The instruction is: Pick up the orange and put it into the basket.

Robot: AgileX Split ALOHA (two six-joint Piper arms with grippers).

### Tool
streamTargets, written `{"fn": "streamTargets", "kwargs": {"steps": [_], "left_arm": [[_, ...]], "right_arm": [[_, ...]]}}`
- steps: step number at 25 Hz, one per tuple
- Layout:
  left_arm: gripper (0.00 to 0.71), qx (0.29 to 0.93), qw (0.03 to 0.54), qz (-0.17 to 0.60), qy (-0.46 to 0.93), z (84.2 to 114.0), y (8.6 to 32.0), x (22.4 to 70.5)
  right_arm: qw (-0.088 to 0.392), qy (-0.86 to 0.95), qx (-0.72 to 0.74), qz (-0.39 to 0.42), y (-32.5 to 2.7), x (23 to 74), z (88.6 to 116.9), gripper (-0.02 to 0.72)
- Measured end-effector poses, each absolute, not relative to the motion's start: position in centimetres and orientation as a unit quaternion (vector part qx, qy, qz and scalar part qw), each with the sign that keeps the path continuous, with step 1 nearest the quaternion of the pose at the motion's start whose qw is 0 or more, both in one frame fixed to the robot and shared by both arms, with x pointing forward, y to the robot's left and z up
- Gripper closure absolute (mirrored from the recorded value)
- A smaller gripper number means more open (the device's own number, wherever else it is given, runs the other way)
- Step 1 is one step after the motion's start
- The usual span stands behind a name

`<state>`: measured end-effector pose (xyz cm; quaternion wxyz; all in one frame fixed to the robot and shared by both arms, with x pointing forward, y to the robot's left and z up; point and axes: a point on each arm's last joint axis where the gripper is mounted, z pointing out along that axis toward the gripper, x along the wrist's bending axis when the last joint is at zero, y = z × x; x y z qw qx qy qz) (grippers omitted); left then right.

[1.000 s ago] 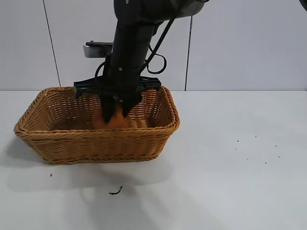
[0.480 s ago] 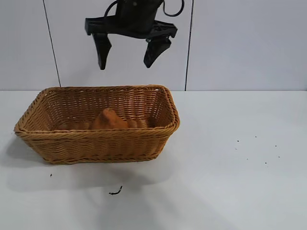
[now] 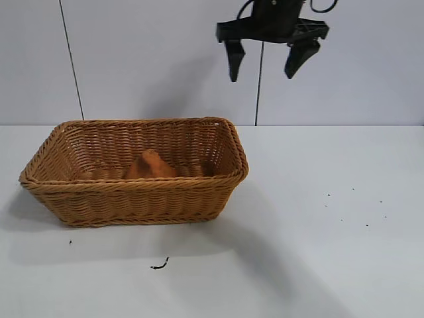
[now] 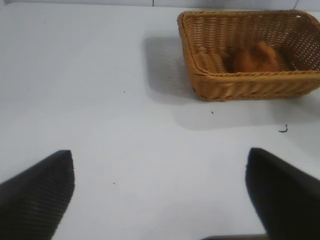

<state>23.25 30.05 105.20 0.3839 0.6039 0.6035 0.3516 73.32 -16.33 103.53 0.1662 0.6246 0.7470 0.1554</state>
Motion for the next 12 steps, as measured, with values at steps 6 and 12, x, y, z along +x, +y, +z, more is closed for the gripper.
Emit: {"fn": "streamTargets", "kwargs": {"steps": [6,12], "left_arm": [[0.044,0.604,0.384,0.352,0.604,105.2,30.1,23.3],[0.044,0.604,0.384,0.352,0.604,105.2,30.1,23.3]], "right_arm": [[0.17,0.701,0.677,0.149,-23.2,74.7,103.5,0.03],[0.153,0.675,0.706,0.152,-26.6,74.9,103.3,0.03]]}}
